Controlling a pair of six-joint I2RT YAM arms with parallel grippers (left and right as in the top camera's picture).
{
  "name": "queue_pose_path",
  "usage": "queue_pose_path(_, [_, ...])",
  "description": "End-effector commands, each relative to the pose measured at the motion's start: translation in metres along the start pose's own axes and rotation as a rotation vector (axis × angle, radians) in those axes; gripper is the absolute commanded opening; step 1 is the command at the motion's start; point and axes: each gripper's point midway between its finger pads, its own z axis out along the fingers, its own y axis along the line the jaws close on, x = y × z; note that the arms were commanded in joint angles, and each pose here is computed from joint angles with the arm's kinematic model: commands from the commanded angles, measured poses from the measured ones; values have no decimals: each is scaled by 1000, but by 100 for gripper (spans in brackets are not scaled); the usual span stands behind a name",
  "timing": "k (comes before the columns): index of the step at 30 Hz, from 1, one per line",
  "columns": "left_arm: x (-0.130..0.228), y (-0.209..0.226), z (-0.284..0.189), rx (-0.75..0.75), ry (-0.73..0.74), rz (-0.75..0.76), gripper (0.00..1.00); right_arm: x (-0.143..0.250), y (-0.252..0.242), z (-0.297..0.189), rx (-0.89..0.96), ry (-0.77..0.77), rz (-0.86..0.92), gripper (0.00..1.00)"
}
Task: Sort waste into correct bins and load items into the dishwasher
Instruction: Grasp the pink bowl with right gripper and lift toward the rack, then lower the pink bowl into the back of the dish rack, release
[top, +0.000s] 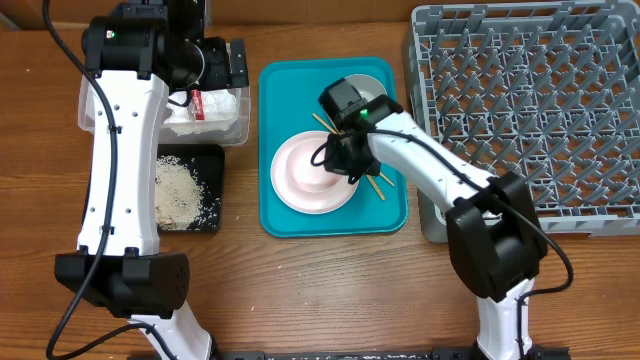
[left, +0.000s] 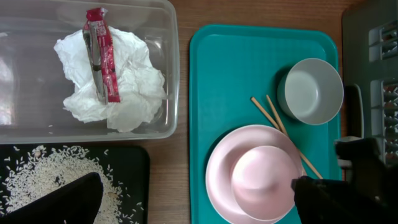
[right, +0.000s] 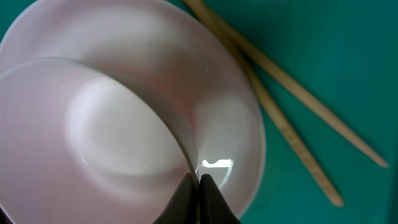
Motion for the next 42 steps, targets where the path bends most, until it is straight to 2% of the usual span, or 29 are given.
queue_pose_path(1, [-3, 1, -5, -11, -19, 12, 100, -51, -2, -114, -64, -290, 2, 4])
queue_pose_path(5, [-3, 1, -5, -11, -19, 12, 100, -86, -59, -206, 116, -623, 108, 4])
queue_pose_path(7, [-3, 1, -5, -11, -20, 12, 100, -99, -97, -243, 273, -778, 167, 4])
queue_pose_path(8, [-3, 1, -5, -11, -19, 12, 100, -104, -121, -261, 413, -851, 176, 4])
queue_pose_path(13, [-3, 1, -5, -11, -20, 12, 100, -121, -189, -294, 840, -957, 223, 4])
queue_pose_path(21, [-3, 1, -5, -11, -19, 12, 100, -175, -221, -274, 1034, -971, 223, 4])
queue_pose_path(29, [-3, 1, -5, -11, -19, 12, 100, -229, -206, -228, 1104, -974, 89, 4])
queue_pose_path(42, [-3, 1, -5, -11, -19, 12, 100, -247, -196, -148, 1137, -871, -58, 4])
